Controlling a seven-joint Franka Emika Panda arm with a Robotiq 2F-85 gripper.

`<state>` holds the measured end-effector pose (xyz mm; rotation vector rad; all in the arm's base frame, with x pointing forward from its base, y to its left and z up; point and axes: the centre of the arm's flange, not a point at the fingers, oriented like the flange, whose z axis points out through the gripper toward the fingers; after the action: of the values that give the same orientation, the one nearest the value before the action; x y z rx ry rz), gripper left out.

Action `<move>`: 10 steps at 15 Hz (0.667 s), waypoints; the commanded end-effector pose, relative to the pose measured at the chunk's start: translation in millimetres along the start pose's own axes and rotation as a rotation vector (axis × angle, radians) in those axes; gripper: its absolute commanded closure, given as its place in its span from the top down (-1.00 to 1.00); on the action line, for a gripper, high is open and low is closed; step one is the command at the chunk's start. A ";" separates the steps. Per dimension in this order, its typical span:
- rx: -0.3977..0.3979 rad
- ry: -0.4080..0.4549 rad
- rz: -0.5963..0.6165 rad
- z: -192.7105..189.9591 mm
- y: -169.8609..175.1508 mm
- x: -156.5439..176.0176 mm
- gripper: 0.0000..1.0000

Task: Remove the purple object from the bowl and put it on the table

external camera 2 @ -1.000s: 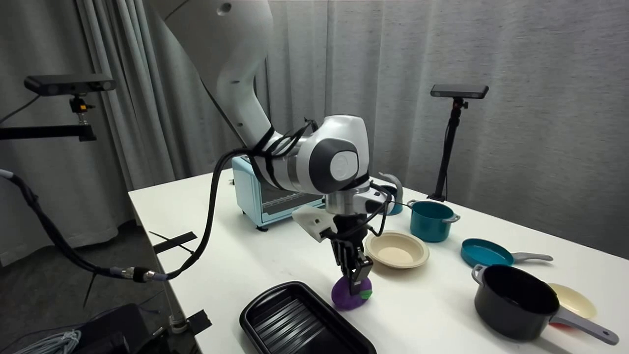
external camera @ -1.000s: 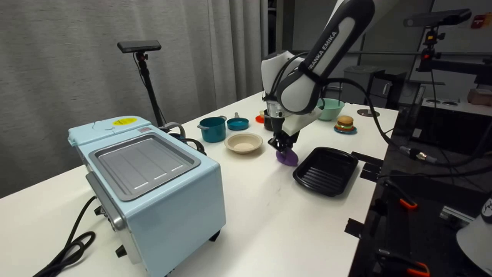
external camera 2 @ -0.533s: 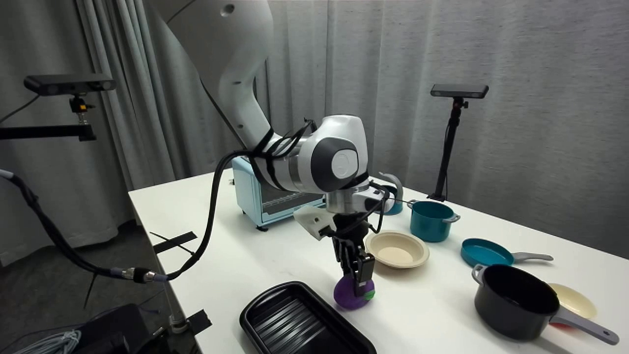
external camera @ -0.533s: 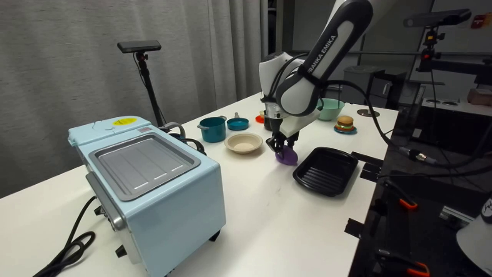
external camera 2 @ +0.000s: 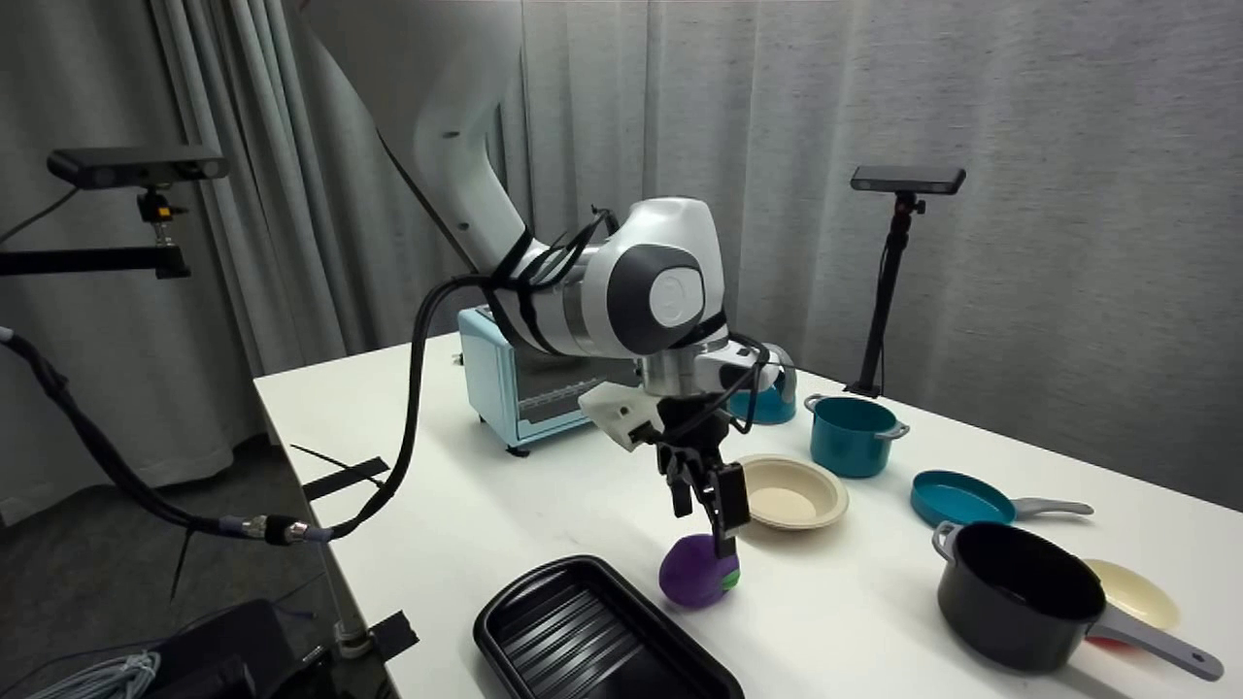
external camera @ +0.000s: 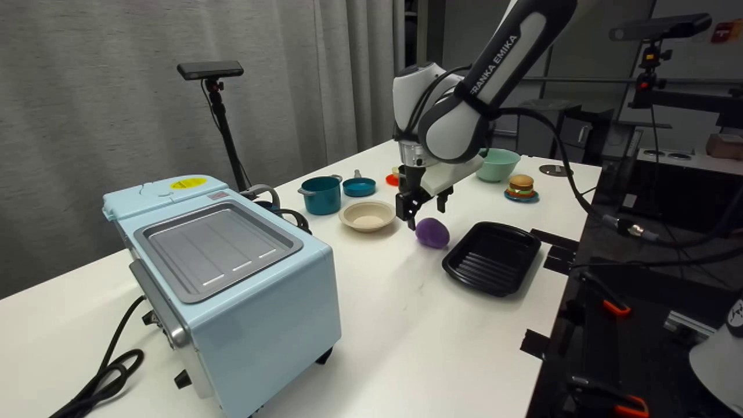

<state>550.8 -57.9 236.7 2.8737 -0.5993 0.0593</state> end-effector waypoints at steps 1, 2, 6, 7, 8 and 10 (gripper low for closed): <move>0.032 0.063 0.009 -35.7 13.7 -13.7 1.00; 0.039 0.074 0.014 -42.3 16.4 -15.4 1.00; 0.052 0.095 0.024 -60.8 24.2 -24.7 1.00; 0.049 0.095 0.029 -63.1 25.7 -27.5 1.00; 0.053 0.086 0.026 -63.9 27.2 -31.2 1.00; 0.052 0.067 0.021 -56.8 19.8 -16.9 1.00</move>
<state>527.4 -57.2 294.8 2.9020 -0.6247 0.1756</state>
